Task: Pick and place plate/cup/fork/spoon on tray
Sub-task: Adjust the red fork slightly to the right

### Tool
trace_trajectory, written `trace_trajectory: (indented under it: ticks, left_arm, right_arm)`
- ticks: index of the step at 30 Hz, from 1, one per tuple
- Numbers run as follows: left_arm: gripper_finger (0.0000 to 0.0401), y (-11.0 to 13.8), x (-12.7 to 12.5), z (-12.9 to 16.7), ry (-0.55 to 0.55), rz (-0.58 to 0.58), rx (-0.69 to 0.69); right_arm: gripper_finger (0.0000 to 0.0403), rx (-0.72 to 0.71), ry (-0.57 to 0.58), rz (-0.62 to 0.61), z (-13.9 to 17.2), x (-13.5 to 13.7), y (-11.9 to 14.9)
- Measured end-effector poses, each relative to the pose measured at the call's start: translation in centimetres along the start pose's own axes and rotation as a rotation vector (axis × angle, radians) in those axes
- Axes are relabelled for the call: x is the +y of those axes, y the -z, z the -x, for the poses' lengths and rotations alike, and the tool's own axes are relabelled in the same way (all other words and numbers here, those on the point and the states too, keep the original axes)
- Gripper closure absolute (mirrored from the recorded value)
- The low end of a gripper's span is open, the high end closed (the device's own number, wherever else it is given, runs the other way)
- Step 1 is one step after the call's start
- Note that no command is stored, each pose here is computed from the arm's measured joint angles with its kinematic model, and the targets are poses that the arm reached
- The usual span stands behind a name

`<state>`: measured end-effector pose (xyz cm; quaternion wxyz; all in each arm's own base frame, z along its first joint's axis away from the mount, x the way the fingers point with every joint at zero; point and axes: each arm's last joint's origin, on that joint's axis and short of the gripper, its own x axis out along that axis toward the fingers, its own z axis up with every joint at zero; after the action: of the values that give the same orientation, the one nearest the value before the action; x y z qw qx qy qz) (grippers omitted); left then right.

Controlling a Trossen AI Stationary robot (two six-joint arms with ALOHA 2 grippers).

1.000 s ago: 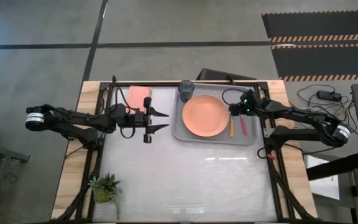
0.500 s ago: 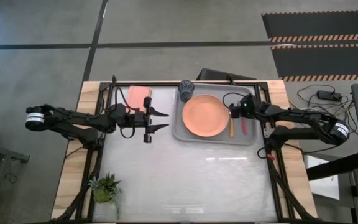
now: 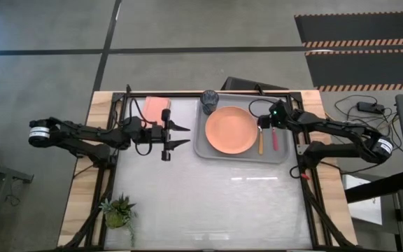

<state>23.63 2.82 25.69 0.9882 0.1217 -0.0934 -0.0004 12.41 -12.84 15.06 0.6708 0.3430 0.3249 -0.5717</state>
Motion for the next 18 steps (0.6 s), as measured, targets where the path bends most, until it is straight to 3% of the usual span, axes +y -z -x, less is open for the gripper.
trace_trajectory:
  ticks: [18]
  left_arm:
    - [0.0248,0.0,0.0,0.0,0.0,0.001,0.001]
  right_arm:
    - [0.0394,0.045,-0.036,0.001,-0.1,0.2,1.0]
